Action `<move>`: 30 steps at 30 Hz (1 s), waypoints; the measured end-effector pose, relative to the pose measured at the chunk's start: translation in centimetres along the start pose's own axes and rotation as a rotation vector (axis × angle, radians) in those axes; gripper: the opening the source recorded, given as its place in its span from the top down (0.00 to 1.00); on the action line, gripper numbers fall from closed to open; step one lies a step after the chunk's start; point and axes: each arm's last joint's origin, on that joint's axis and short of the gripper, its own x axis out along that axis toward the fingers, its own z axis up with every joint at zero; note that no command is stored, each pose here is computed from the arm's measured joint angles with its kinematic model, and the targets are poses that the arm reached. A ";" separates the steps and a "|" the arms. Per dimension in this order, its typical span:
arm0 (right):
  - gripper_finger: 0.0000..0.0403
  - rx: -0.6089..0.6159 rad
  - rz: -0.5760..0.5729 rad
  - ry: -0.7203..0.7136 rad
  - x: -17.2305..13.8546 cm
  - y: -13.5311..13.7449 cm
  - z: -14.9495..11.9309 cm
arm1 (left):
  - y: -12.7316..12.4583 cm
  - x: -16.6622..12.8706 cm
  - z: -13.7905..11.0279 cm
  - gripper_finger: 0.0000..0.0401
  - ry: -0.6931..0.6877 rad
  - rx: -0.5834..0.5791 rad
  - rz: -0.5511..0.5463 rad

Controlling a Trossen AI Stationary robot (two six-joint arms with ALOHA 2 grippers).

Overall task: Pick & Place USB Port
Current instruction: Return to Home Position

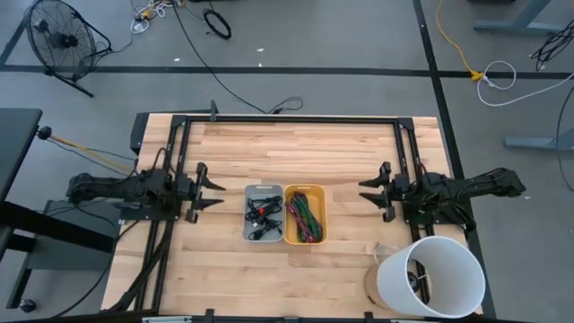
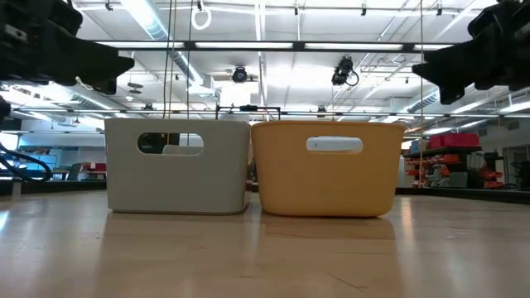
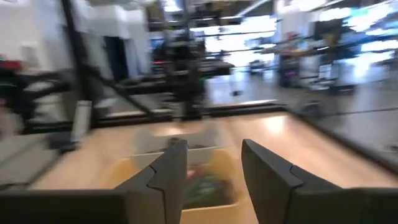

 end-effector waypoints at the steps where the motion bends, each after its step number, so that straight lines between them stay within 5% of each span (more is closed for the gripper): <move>1: 0.62 -0.010 -0.034 -0.001 0.1 -0.1 0.0 | 0.1 0.0 0.0 0.58 0.000 0.003 -0.007; 14: 0.62 0.096 -0.133 0.089 -0.2 -0.4 -0.9 | 1.1 -0.1 -0.2 0.58 0.014 -0.071 -0.062; 18: 0.62 0.088 -0.150 0.086 -0.2 -0.5 -0.9 | 1.1 -0.1 -0.2 0.58 0.013 -0.005 -0.050; 22: 0.62 0.086 -0.088 0.097 -0.2 -0.3 -0.9 | 1.2 -0.2 0.0 0.58 -0.006 -0.018 -0.050; 26: 0.62 0.059 0.158 0.144 -0.2 0.4 -1.2 | 0.9 -0.2 0.2 0.58 -0.028 -0.015 -0.178; 30: 0.62 0.057 0.162 0.170 -0.2 0.4 -1.5 | 0.9 -0.1 -0.2 0.58 0.005 -0.016 -0.175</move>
